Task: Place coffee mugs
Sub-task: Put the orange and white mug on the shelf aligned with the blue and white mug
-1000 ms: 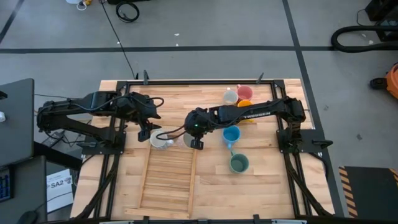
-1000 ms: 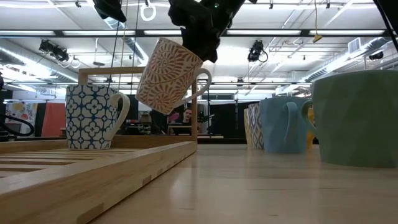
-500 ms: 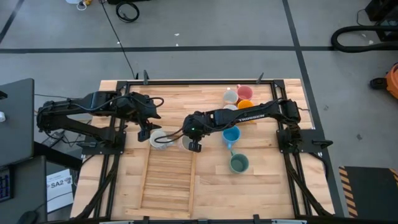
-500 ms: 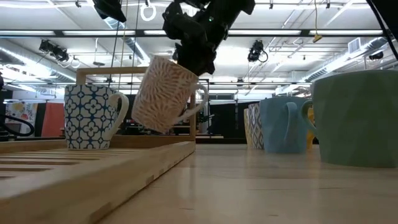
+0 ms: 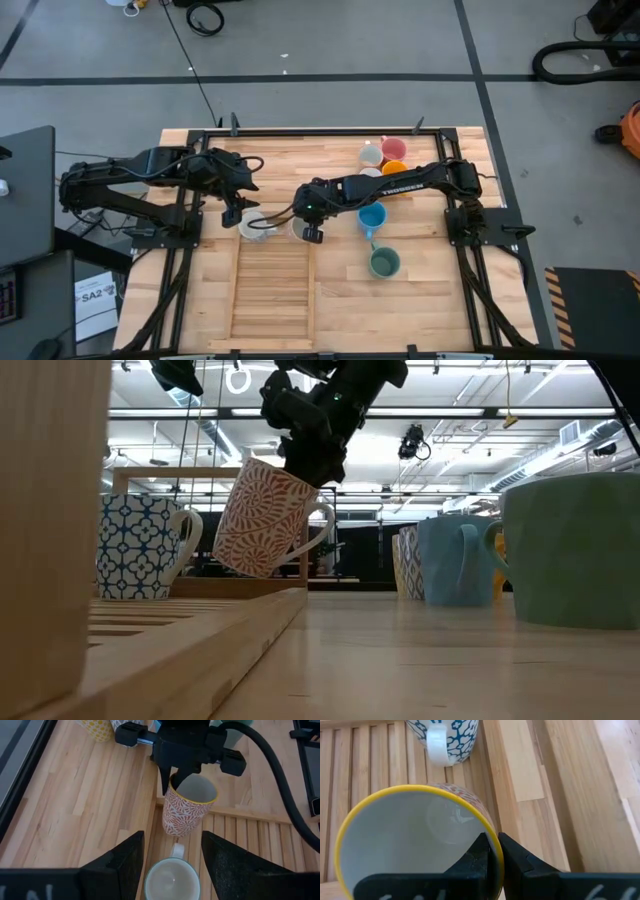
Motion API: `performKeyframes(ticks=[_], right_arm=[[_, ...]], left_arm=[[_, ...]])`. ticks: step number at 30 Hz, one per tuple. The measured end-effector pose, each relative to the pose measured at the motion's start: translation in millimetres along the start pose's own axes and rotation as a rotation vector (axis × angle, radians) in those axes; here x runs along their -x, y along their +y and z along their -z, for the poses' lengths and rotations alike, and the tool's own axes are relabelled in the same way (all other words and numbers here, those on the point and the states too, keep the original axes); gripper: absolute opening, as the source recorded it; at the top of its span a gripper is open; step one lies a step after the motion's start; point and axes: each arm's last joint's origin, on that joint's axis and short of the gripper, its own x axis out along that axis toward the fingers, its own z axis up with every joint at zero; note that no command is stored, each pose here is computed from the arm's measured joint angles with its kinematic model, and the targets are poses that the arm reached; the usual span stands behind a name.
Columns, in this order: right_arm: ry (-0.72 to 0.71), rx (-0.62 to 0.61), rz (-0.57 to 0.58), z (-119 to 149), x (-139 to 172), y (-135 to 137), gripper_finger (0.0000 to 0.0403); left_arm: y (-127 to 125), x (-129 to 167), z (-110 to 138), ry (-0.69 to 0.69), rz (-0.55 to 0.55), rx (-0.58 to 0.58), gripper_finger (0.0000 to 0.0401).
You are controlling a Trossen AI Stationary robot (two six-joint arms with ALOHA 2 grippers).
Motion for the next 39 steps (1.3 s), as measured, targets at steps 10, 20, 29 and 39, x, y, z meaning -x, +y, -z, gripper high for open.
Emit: performKeyframes(ticks=[10,20,29,39], right_arm=[[0.001,0.018,-0.026,2,0,11,0.003],[-0.028,0.023,0.015,0,1,15,0.003],[-0.023,0.02,0.022,2,-1,13,0.003],[0.015,-0.009,0.028,13,-9,12,0.003]], left_arm=[[0,0,0,0.0,0.0,0.0,0.0204],[0,0,0,0.0,0.0,0.0,0.0204],[0,0,0,0.0,0.0,0.001,0.0204],[0,0,0,0.0,0.0,0.001,0.0204]])
